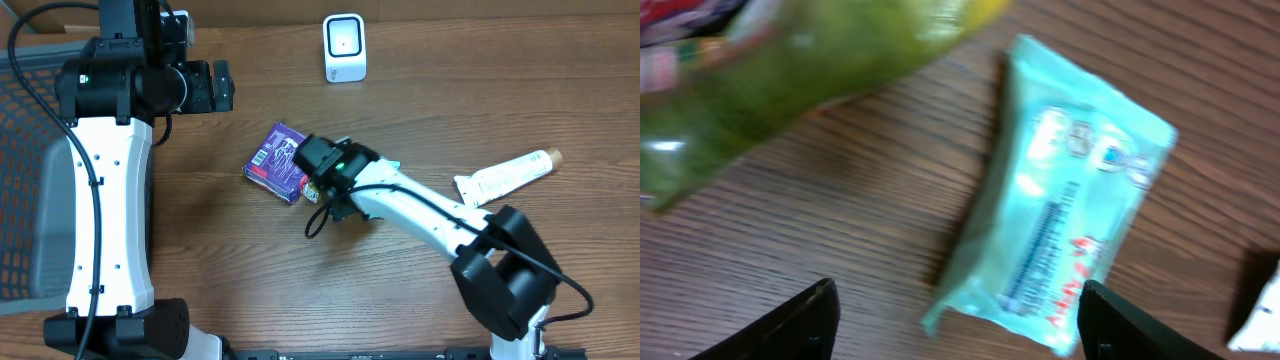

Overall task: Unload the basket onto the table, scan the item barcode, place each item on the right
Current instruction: 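Grasp the mint-green wrapped pack with the right gripper, then drag the mint pack rightward with the right gripper and release it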

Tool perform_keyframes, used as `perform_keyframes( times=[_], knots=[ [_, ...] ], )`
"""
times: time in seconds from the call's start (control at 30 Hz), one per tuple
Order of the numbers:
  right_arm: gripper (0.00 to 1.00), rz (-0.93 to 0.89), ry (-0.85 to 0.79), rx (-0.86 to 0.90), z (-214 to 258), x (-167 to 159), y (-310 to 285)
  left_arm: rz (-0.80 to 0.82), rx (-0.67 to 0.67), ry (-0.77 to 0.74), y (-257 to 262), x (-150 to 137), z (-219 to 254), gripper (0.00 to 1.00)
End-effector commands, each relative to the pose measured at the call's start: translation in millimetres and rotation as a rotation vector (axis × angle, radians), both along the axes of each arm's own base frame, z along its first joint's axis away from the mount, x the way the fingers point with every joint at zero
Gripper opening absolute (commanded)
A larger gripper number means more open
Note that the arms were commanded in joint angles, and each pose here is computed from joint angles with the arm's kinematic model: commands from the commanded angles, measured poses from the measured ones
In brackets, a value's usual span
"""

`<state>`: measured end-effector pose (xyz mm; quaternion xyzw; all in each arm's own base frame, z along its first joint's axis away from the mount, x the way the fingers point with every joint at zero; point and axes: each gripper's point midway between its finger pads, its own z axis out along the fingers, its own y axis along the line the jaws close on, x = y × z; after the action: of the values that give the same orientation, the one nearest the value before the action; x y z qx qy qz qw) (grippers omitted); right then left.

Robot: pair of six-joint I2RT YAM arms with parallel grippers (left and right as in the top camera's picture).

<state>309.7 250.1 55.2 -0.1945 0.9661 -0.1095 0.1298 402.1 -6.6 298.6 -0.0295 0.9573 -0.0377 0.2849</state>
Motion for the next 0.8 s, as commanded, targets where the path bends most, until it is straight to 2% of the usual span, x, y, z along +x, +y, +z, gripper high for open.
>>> perform_keyframes(
  times=[0.0,0.33,0.47,0.5,0.6,0.7,0.77],
  knots=[
    [0.76,-0.008,-0.016,-0.055,-14.4,9.7,-3.6,-0.02,0.006,-0.007,0.0,0.9,1.7,1.0],
    [0.67,-0.008,-0.027,-0.225,-40.8,12.5,-28.9,-0.02,0.006,-0.006,0.0,0.9,1.6,1.0],
    [0.58,-0.009,-0.007,-0.251,-50.4,8.3,-36.6,-0.02,0.006,-0.007,0.0,0.9,1.7,1.0],
    [0.54,-0.009,-0.003,-0.255,-51.9,7.3,-37.6,-0.02,0.005,-0.007,0.0,0.9,1.7,0.99],
    [0.33,-0.008,0.01,-0.263,-56.2,3.0,-41.2,-0.02,0.006,-0.007,0.0,0.9,1.7,0.99],
    [0.23,-0.003,0.02,-0.273,-60.5,-0.6,-45.0,-0.02,0.006,-0.007,0.0,0.9,1.7,0.99],
    [0.04,-0.002,0.031,-0.276,-63.9,-3.9,-47.1,-0.02,0.006,-0.007,0.0,0.9,1.7,1.0]
  ],
)
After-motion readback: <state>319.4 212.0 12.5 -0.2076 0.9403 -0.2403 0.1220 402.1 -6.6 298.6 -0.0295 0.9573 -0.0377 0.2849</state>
